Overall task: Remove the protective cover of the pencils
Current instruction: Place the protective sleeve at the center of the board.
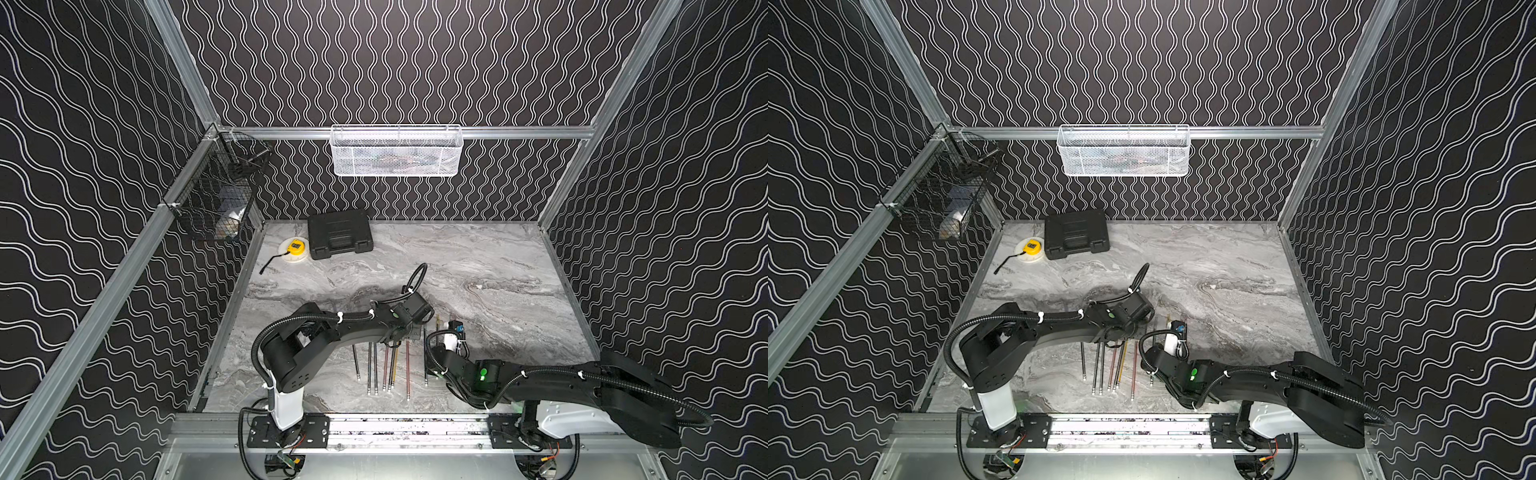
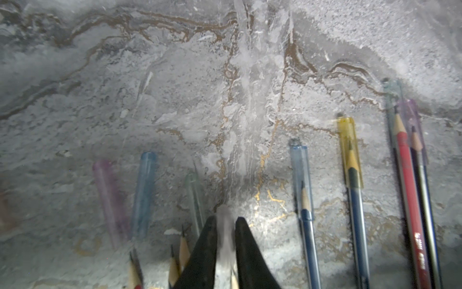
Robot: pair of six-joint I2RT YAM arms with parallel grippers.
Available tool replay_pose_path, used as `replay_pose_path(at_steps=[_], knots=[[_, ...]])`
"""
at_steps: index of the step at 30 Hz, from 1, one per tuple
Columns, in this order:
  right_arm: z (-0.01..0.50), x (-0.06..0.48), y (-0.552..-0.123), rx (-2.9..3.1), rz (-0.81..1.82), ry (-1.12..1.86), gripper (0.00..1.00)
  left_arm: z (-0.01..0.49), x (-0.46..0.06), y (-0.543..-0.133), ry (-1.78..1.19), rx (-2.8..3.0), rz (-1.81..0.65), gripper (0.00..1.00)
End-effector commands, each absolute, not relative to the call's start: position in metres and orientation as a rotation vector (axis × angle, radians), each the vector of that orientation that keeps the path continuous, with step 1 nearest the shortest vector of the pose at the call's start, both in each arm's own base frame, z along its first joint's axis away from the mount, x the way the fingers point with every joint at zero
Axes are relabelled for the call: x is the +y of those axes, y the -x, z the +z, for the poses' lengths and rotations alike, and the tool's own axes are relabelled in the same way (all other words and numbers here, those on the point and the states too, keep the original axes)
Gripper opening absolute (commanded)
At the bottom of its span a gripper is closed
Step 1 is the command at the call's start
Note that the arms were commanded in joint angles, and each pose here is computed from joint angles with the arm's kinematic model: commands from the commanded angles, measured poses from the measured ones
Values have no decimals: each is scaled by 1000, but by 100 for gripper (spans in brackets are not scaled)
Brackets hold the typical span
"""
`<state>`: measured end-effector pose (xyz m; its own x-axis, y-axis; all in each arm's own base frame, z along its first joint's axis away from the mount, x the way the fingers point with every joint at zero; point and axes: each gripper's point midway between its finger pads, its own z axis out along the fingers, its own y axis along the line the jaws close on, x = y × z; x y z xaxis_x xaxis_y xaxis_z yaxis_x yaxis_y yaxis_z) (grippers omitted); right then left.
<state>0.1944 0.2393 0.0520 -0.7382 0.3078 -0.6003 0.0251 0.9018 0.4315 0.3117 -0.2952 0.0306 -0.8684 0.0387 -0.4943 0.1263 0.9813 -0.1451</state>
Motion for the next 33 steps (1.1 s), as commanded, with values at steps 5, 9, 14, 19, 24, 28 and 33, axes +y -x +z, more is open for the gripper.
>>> replay_pose_path(at_steps=[5,9,14,19,24,28,33], knots=[[52,242,-195,2357,542,-253,21,25,-296,-313,-141,2630,-166,26],[53,242,-195,2357,540,-250,21,26,-296,-313,-145,2626,-157,19],[53,243,-196,2357,542,-249,21,30,-295,-315,-139,2616,-149,20],[53,244,-196,2361,538,-247,21,31,-296,-316,-140,2614,-147,20],[51,241,-198,2375,494,-251,21,35,-300,-317,-142,2609,-170,24],[50,241,-200,2393,434,-239,21,45,-302,-318,-138,2594,-203,26],[46,239,-202,2415,333,-217,19,71,-296,-314,-102,2534,-265,28]])
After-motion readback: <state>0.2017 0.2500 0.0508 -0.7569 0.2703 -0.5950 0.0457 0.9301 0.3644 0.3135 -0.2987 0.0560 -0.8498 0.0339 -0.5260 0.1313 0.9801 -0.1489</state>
